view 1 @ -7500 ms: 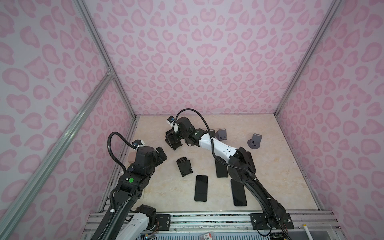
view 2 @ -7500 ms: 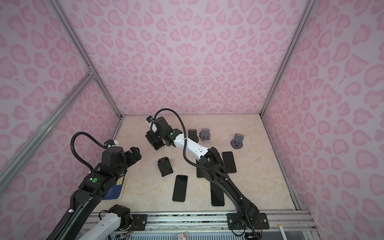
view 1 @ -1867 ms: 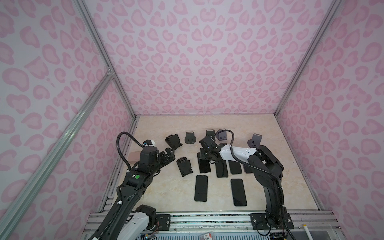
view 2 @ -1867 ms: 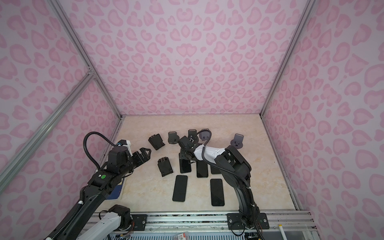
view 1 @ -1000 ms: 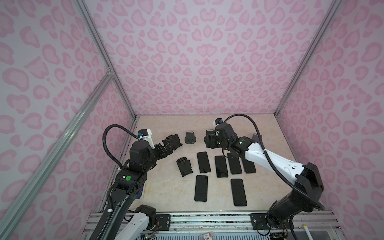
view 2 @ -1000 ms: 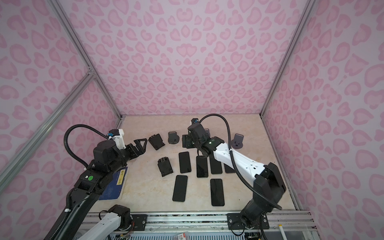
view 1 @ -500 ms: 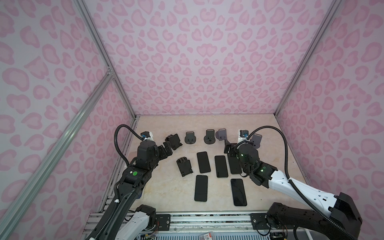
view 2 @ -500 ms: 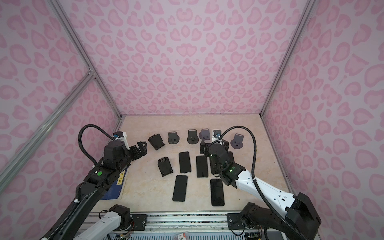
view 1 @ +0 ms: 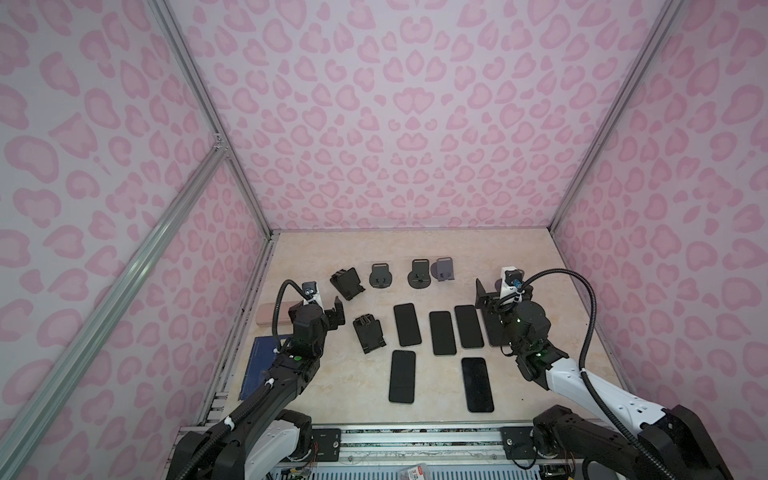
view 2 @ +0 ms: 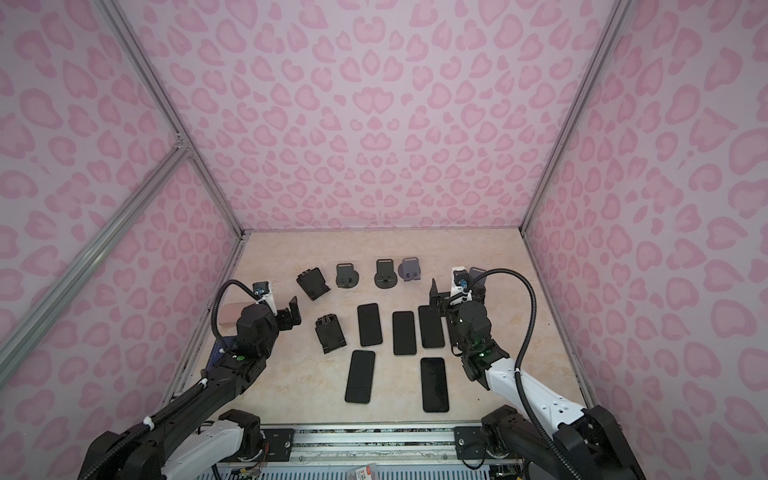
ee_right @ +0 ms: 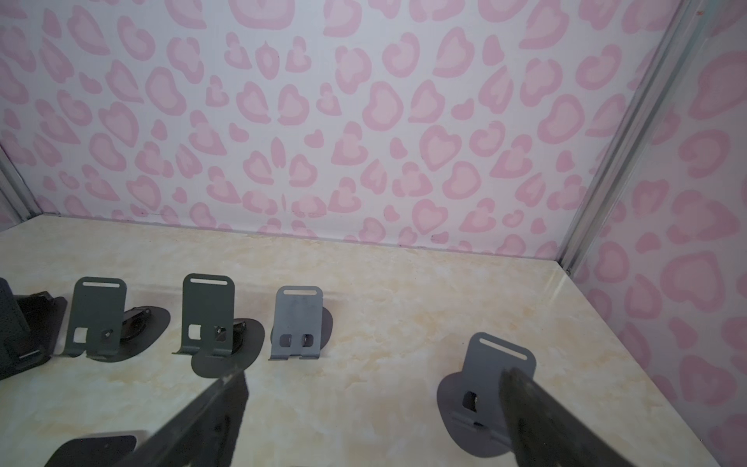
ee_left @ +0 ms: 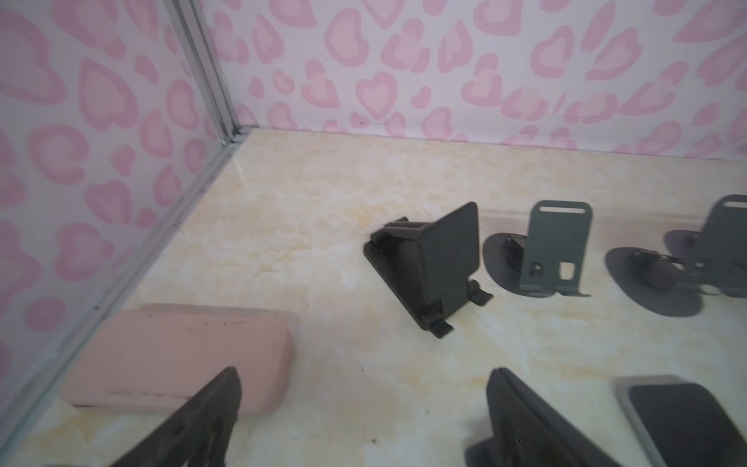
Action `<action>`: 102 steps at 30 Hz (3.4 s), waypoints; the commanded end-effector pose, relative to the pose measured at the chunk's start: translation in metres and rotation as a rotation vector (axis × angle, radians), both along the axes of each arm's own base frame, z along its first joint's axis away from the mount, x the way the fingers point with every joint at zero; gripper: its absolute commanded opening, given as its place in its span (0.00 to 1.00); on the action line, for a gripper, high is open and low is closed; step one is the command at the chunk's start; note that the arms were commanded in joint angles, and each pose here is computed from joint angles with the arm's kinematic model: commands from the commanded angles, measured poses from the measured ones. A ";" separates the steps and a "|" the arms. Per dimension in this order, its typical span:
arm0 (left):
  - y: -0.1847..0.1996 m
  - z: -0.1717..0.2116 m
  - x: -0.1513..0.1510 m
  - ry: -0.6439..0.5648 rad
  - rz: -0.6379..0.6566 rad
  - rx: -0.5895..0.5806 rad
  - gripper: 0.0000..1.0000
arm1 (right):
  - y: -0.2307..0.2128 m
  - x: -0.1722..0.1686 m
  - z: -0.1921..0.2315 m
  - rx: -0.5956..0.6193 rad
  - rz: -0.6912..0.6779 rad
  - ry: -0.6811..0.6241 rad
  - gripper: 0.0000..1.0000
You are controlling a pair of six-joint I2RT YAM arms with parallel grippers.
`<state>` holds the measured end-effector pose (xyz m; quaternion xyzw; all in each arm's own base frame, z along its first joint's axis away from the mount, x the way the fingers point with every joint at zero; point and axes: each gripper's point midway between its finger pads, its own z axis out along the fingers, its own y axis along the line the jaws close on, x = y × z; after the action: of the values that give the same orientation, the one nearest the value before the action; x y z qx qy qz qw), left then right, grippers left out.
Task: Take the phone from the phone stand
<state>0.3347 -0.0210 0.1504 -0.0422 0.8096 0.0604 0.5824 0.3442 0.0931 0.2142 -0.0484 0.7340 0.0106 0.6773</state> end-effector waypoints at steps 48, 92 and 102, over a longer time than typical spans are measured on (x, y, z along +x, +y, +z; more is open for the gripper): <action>0.051 -0.032 0.049 -0.095 0.061 -0.044 0.98 | -0.143 0.035 -0.110 0.022 -0.462 0.169 1.00; 0.050 -0.032 0.049 -0.096 0.060 -0.045 0.98 | -0.138 0.035 -0.107 0.003 -0.454 0.138 1.00; 0.051 -0.032 0.052 -0.088 0.046 -0.058 0.98 | -0.139 0.035 -0.108 0.003 -0.454 0.139 1.00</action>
<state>0.3843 0.0326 0.1142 -0.0832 0.7880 0.0559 0.6075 0.3789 -0.0433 0.1034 0.1154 0.7769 -0.1322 0.6046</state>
